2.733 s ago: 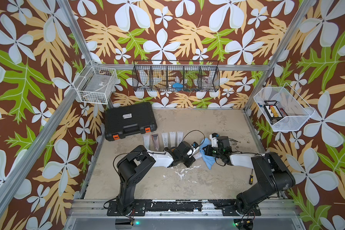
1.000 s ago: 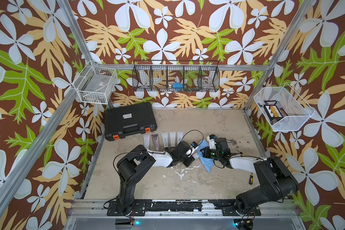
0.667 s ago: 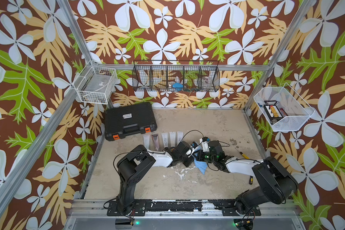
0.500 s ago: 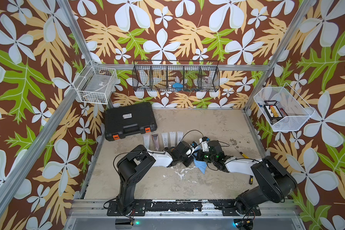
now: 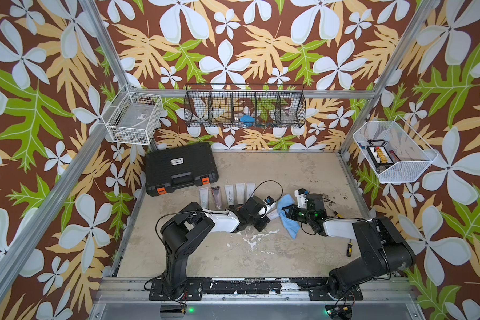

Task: Wipe the surface of the toothpaste tube
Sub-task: Wipe the dirt from the toothpaste tube.

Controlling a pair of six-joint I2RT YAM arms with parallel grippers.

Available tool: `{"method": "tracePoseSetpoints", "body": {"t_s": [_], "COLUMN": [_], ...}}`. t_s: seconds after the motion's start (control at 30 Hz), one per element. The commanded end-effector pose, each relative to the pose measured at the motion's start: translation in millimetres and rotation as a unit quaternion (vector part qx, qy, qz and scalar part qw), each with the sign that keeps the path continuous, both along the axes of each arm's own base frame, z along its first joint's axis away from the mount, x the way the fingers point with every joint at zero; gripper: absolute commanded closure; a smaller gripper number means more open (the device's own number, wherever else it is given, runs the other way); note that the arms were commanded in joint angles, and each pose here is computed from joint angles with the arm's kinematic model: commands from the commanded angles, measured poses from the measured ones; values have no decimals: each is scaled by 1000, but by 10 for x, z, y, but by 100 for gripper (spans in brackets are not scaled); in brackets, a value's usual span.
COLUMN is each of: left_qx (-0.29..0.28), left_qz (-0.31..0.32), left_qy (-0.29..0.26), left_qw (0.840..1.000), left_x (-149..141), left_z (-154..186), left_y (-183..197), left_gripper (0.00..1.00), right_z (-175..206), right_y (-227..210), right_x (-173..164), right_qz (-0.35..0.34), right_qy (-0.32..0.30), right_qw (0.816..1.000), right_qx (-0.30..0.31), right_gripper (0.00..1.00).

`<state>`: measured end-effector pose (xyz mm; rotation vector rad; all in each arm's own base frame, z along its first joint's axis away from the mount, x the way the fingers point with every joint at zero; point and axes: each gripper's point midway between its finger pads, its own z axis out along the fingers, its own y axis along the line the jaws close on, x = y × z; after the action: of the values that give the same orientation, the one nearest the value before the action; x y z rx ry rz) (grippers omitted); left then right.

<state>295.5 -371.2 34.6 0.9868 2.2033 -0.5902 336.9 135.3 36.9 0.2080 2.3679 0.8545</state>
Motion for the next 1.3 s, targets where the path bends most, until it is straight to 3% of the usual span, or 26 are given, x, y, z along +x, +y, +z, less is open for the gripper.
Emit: {"method": "tracePoseSetpoints", "body": {"t_s": [0.0, 0.43, 0.67, 0.97, 1.27], "left_qx": [-10, -17, -22, -32, -30], "left_qz": [1, -5, -11, -11, -12], "left_qy": [-17, -16, -13, -11, -14], "left_qw": [1000, 1000, 1000, 999, 999], "left_x": [45, 42, 34, 17, -9], "left_z": [85, 107, 107, 125, 125], "left_y": [-25, -60, -88, -101, -64], "left_gripper": [83, 83, 83, 83, 83], "right_z": [-67, 58, 67, -2, -73], "right_y": [-126, 45, 508, 1168, 1190], "right_x": [-45, 2, -161, -534, -543], "right_qz": [-7, 25, 80, 147, 142], "right_qy": [13, -9, -8, 17, 20], "right_qw": [1000, 999, 996, 988, 990], "right_qx": [-27, -32, -29, 33, 16], "right_gripper": [100, 100, 100, 100, 100]}}
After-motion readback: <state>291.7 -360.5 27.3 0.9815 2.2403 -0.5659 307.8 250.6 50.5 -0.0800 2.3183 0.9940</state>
